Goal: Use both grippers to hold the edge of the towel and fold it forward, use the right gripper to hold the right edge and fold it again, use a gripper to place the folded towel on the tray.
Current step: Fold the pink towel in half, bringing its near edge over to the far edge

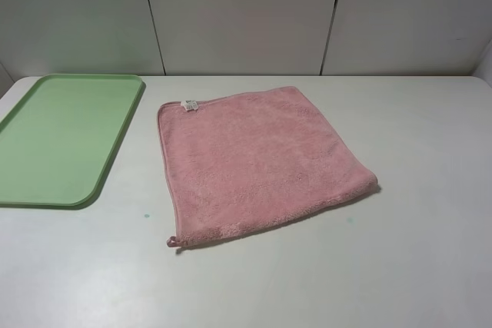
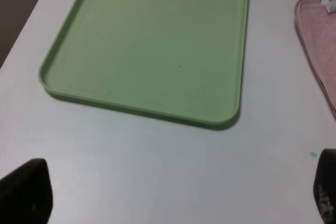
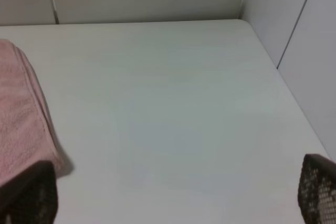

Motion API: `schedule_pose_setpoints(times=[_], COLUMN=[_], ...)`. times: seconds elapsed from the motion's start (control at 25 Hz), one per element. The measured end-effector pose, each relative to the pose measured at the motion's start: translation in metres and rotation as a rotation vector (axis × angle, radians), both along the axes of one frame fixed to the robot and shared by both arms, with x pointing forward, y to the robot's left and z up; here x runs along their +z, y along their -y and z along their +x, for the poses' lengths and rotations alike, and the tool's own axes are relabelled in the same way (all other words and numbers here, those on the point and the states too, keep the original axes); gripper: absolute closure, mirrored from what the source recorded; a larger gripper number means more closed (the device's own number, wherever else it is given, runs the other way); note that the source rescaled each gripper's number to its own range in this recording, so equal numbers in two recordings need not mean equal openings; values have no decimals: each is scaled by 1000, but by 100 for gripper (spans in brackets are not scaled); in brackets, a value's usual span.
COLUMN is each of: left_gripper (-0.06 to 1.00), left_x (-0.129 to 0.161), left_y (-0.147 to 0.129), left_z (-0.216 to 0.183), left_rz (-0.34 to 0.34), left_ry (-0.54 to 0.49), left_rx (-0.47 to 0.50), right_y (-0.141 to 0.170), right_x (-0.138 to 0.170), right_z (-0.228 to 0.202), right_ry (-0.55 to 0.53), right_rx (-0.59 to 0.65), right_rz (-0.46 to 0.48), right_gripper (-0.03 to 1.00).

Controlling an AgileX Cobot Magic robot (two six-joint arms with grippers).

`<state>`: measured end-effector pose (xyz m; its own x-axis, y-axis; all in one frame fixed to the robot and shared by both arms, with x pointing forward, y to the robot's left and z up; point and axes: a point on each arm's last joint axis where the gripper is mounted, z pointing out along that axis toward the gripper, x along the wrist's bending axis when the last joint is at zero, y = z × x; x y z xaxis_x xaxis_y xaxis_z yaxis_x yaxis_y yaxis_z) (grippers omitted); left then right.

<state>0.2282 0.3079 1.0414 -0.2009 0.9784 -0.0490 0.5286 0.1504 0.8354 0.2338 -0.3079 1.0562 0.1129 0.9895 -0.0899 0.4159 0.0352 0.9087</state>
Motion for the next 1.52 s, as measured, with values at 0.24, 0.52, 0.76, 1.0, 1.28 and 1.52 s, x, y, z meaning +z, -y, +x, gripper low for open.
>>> schedule_pose_setpoints(times=[0.24,0.52,0.76,1.0,1.28,1.52], left_gripper=[-5,-5,-5,-5,-5,-5], left_x=[0,0,0,0,0,0], left_y=[0,0,0,0,0,0], left_z=[0,0,0,0,0,0], left_rz=[0,0,0,0,0,0], left_ry=[0,0,0,0,0,0], left_rx=[0,0,0,0,0,0], right_y=[0,0,0,0,0,0], right_x=[0,0,0,0,0,0], right_z=[0,0,0,0,0,0], right_ry=[0,0,0,0,1,1], right_rx=[0,0,0,0,0,0], right_rz=[0,0,0,0,0,0], right_gripper=[-3,-3,-3,-3,-3,-3])
